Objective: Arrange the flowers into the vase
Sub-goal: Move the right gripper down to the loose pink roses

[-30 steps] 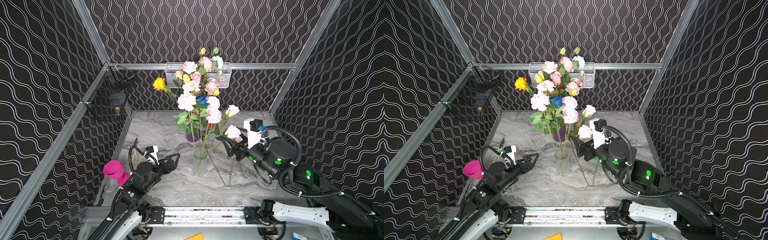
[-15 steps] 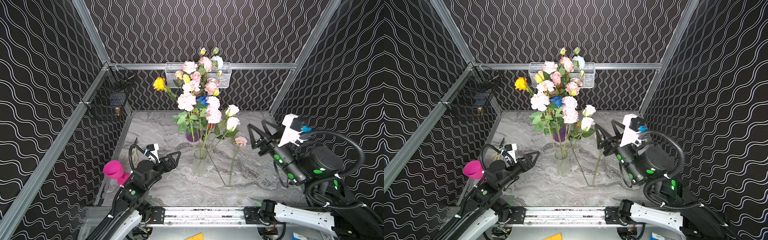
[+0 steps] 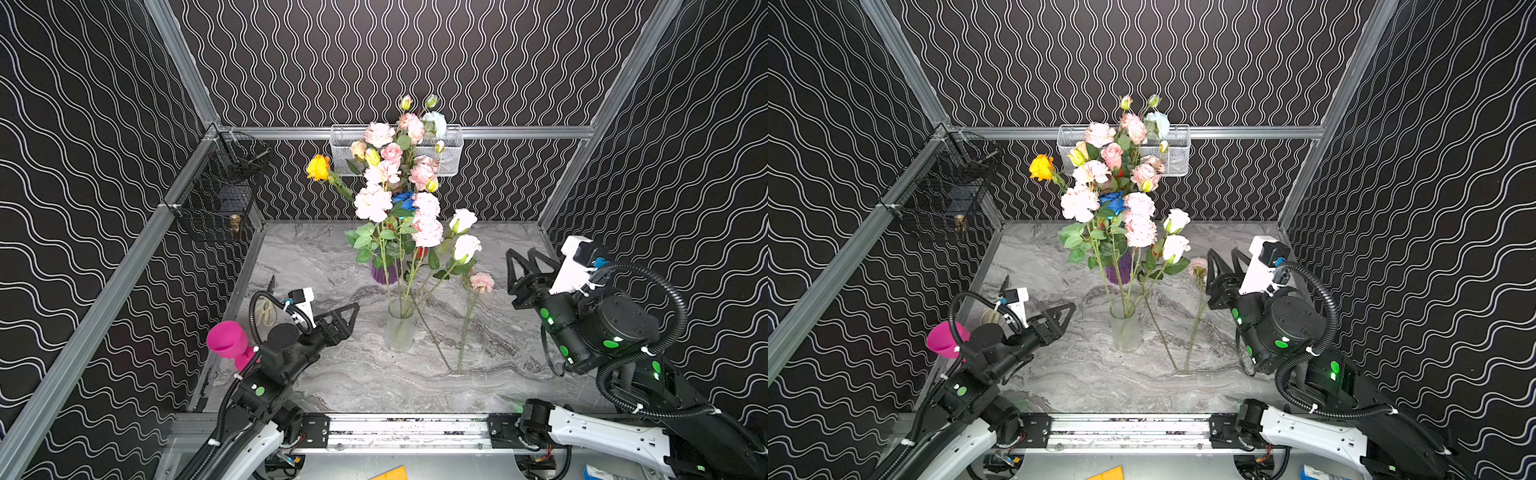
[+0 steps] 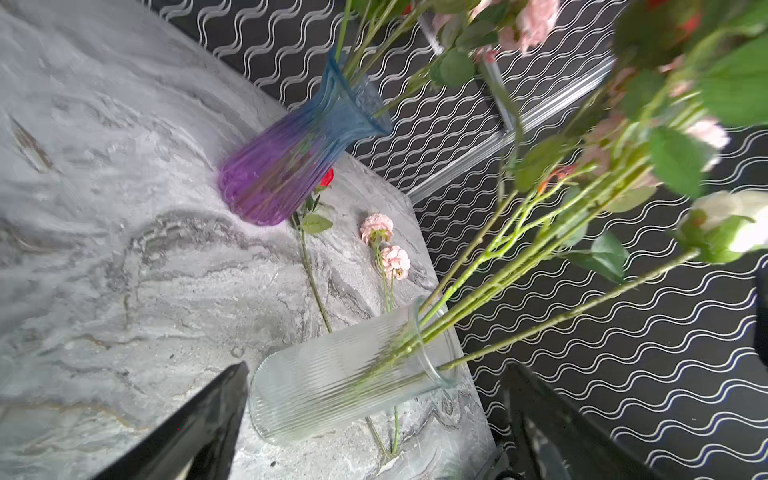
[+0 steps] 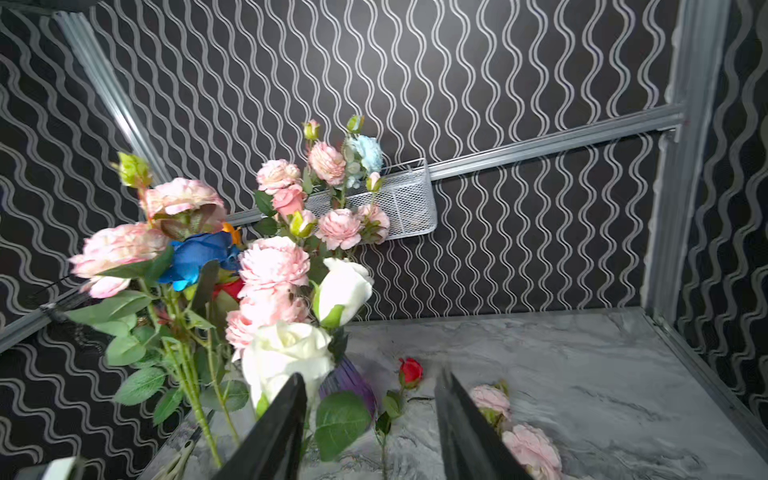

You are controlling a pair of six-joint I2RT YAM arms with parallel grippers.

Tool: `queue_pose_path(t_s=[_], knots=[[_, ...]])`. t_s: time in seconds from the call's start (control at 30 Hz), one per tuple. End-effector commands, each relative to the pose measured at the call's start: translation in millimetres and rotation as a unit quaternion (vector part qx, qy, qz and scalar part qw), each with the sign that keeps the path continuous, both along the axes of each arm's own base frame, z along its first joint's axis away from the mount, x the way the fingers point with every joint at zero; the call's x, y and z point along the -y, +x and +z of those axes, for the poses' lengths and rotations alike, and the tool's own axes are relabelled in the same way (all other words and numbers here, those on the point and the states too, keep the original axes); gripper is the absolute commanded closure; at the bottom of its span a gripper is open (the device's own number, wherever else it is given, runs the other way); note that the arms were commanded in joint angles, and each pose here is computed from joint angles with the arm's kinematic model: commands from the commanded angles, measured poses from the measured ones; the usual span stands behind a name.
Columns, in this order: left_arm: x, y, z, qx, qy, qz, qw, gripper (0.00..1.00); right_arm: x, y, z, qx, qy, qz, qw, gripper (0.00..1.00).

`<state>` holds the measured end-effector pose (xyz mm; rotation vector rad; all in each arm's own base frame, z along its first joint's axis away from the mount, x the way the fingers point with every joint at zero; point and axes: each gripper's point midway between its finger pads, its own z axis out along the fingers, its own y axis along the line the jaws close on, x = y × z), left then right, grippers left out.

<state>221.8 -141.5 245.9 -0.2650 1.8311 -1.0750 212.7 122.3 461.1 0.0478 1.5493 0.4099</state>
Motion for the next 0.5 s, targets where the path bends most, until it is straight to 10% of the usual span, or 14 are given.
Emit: queue_pose_path(t_s=[0.0,0.47], knots=[[-10,-2,-3,-0.004,0.042,0.017,0.999,0.02,5,8,-27,-0.039,-0.001,-0.028,0.999,0.56],[-9,-6,-22,-0.041,0.069,0.005,0.997,0.02,70,83,-131,-0.165,0.105,-0.101,0.976,0.74]])
